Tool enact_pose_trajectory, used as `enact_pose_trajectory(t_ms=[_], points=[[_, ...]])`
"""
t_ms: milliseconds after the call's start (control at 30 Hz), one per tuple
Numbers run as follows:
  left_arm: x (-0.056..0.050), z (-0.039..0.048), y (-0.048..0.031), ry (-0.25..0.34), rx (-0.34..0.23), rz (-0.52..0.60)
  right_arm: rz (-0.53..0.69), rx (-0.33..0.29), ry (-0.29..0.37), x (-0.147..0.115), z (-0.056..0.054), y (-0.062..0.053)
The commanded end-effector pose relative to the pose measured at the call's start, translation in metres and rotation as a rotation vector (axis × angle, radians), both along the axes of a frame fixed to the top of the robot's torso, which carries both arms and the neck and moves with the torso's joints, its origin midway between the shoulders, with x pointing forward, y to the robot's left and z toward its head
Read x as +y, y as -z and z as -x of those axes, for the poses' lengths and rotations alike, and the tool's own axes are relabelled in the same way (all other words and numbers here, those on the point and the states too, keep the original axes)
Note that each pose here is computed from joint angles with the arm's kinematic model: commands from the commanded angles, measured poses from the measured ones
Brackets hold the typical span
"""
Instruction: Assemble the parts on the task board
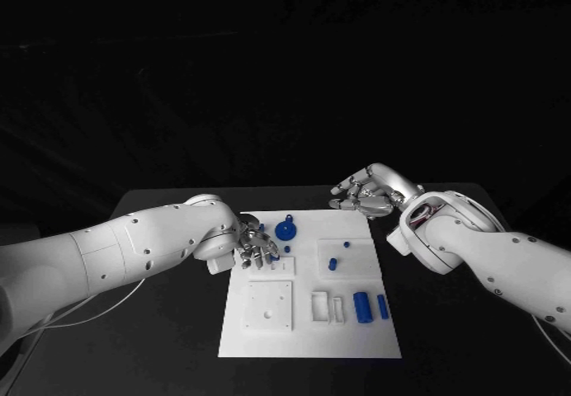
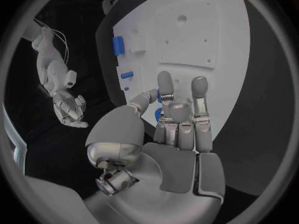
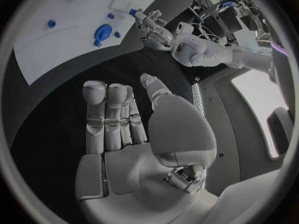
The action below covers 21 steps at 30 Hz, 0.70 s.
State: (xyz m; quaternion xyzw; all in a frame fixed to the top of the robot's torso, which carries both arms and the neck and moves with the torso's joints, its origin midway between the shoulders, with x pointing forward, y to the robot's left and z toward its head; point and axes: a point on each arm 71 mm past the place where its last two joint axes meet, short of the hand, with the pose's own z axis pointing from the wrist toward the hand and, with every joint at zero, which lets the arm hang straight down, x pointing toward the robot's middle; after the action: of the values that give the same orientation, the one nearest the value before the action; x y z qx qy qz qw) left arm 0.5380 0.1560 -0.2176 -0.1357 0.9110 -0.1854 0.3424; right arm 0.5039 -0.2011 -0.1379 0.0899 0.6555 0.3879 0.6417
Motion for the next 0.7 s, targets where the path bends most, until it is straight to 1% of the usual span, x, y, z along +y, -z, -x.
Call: enact_pose_trajectory(t_ms=[33, 200, 700], points=[[-0.002, -0.0014, -0.0007, 0.021, -0.016, -0.092, -0.024, -0.005, 0.011, -0.002, -0.002, -0.002], [-0.009, -0.0013, -0.0007, 0.040, -0.013, -0.110, -0.028, -0.007, 0.018, -0.003, -0.004, -0.003], [-0.017, -0.0007, 0.0011, 0.078, 0.007, -0.164, -0.030, -0.004, 0.021, -0.003, -0.006, -0.002]])
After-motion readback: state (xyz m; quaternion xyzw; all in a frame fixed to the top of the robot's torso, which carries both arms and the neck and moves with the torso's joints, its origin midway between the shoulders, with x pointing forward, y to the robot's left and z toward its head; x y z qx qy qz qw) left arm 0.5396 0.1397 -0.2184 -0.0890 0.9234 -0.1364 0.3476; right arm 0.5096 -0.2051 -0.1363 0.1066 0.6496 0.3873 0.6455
